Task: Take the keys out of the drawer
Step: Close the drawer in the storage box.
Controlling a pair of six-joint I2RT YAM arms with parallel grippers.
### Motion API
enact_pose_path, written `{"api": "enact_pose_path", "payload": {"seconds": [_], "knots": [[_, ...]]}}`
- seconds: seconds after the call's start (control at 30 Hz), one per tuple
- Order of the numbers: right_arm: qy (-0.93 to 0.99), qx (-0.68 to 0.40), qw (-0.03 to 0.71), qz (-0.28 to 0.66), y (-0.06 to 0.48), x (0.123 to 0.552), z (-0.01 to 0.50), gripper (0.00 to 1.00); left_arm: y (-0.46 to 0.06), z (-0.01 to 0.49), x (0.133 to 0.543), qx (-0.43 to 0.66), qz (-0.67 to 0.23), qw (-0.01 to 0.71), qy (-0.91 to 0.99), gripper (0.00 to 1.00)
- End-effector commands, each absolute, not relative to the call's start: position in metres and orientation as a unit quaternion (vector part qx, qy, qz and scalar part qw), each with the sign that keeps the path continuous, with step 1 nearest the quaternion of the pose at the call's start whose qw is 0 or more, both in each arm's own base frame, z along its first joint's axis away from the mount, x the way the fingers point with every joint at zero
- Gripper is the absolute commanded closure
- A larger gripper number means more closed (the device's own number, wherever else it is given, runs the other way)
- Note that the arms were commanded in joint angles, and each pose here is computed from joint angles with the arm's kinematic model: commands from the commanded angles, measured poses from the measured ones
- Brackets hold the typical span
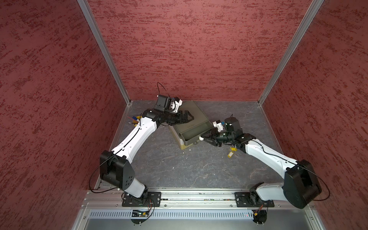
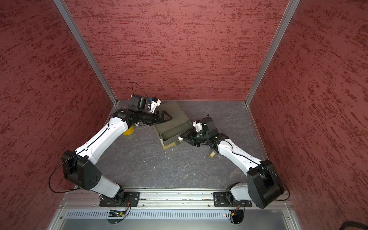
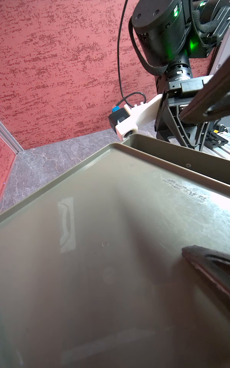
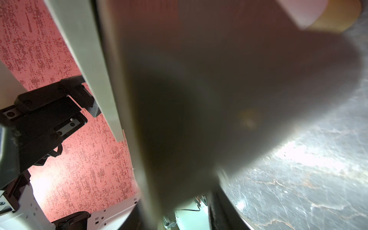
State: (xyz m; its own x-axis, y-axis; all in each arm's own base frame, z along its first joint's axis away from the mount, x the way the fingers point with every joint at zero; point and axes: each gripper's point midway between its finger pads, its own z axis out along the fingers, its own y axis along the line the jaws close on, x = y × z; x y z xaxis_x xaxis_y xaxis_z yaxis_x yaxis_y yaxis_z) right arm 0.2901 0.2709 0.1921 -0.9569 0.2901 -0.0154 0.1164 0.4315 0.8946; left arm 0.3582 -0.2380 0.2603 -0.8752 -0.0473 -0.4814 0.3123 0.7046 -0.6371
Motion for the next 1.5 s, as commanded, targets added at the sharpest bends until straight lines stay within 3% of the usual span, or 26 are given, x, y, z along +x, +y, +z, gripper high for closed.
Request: {"api": "enact_pose_path", "payload": {"seconds": [0.0,1.03,1.47], "knots": [[0.842,0.122,0.106,0.515,0.273,0.306,0.192,0.58,-0.239,0.254,0.357,0.083,-0.377,0.230,0.893,0.00],[0.840,0.138,0.094,0.516,0.293,0.346,0.168,0.58,-0.240,0.244,0.353,0.085,-0.383,0.216,0.894,0.00],[0.837,0.139,0.107,0.518,0.286,0.337,0.182,0.55,-0.241,0.239,0.352,0.082,-0.384,0.211,0.895,0.00]]}}
